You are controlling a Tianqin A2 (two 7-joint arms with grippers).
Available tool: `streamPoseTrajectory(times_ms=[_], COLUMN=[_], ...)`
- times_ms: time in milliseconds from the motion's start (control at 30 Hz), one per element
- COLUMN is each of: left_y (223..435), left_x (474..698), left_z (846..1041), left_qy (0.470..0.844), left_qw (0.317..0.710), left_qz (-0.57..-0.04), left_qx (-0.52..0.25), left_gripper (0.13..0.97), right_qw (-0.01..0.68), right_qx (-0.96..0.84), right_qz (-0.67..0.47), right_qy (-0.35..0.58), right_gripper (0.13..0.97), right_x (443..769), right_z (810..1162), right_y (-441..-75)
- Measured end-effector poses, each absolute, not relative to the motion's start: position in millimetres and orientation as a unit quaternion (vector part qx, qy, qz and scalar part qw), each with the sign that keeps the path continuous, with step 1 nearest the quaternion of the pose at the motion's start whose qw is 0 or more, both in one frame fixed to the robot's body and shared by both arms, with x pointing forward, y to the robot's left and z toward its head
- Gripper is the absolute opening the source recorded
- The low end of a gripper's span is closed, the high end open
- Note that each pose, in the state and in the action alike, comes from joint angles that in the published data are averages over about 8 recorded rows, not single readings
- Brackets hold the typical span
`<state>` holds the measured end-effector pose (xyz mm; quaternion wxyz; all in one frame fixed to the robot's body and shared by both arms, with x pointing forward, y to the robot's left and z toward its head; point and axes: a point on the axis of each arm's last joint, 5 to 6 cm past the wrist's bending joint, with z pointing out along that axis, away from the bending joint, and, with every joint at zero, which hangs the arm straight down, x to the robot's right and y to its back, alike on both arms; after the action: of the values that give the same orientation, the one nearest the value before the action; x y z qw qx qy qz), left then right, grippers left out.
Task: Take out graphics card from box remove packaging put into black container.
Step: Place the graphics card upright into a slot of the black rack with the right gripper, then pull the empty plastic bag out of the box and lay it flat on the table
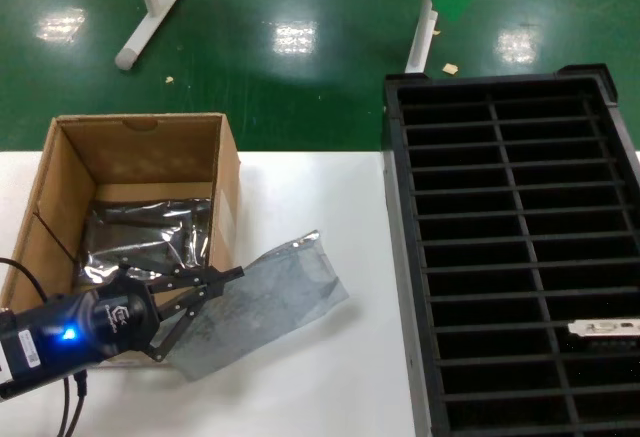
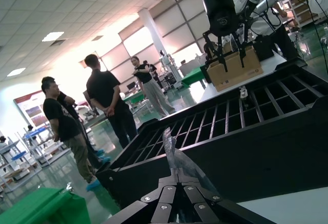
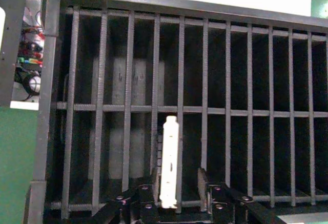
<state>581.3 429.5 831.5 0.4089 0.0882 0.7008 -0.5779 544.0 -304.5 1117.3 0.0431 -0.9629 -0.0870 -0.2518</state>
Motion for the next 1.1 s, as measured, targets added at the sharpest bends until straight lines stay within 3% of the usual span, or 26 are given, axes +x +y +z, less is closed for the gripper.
streamPoseTrajectory(times_ms=[167, 467, 733, 867, 1100], left_y=[429.4, 429.5, 427.2, 424.4, 415.4], left_x=[581.0, 580.2, 582.5, 583.9, 586.3], left_z=[831.4, 831.8, 837.9, 841.1, 845.1], left_qy=[0.701, 0.702, 0.697, 0.694, 0.687], left_qw=[0.408, 0.404, 0.399, 0.396, 0.385], left_qz=[-0.578, -0.580, -0.587, -0.592, -0.605], left_qx=[0.089, 0.090, 0.099, 0.105, 0.119], left_gripper=[0.142, 0.142, 0.142, 0.142, 0.142], right_qw=[0.050, 0.080, 0.144, 0.161, 0.155], right_qx=[-0.963, -0.953, -0.924, -0.915, -0.918], right_qz=[-0.252, -0.285, -0.354, -0.368, -0.364], right_qy=[-0.085, -0.062, 0.005, 0.023, 0.015], right_gripper=[0.305, 0.462, 0.677, 0.677, 0.824], right_x=[543.5, 542.1, 538.7, 537.0, 537.6], right_z=[1110.8, 1101.1, 1081.1, 1077.2, 1078.3], right_y=[-305.9, -311.3, -323.5, -326.2, -325.5])
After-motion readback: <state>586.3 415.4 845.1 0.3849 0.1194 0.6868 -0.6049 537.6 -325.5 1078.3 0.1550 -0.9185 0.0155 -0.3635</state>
